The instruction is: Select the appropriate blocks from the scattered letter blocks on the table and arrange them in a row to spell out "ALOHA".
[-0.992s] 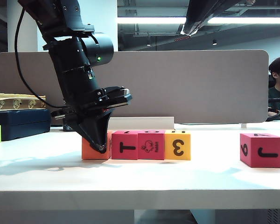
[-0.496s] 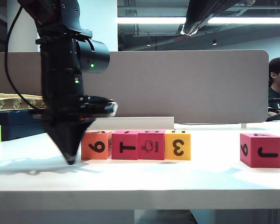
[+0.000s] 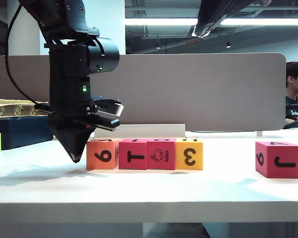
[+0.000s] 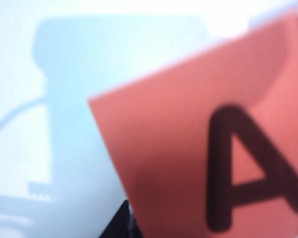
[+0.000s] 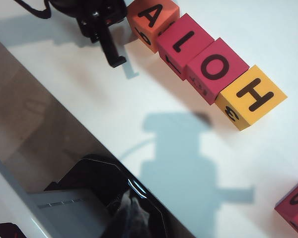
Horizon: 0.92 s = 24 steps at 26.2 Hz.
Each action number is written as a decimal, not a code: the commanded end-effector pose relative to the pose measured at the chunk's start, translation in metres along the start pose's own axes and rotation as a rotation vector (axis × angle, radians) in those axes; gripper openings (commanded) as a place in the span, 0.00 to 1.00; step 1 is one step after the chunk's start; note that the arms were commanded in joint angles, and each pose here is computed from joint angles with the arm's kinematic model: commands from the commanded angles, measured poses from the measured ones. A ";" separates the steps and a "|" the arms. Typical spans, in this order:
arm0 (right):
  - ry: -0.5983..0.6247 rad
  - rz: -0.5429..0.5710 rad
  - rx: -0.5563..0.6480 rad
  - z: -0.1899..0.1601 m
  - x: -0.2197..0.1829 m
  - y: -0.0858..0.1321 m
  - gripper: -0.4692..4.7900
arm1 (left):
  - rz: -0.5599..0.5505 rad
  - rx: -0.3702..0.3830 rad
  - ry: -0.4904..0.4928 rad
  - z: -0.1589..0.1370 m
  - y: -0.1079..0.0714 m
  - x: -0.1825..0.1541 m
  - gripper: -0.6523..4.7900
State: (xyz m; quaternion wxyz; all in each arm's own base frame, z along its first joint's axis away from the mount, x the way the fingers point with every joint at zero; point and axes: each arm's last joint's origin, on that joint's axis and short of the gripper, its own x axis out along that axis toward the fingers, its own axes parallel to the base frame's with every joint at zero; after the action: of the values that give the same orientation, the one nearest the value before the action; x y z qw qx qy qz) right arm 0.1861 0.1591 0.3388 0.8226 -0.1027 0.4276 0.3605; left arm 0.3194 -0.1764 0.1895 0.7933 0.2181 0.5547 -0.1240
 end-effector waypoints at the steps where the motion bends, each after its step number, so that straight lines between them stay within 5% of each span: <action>1: -0.019 -0.001 -0.002 0.002 -0.002 0.000 0.08 | 0.012 -0.003 -0.036 0.004 0.002 -0.003 0.11; 24: -0.028 -0.001 -0.003 0.003 -0.002 0.000 0.08 | -0.060 0.024 -0.062 0.007 -0.001 -0.003 0.11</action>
State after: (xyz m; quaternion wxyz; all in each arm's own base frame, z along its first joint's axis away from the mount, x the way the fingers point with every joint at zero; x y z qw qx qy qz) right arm 0.1865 0.1592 0.3391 0.8238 -0.1021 0.4253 0.3607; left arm 0.3236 -0.1804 0.1918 0.8038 0.2083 0.5354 -0.1545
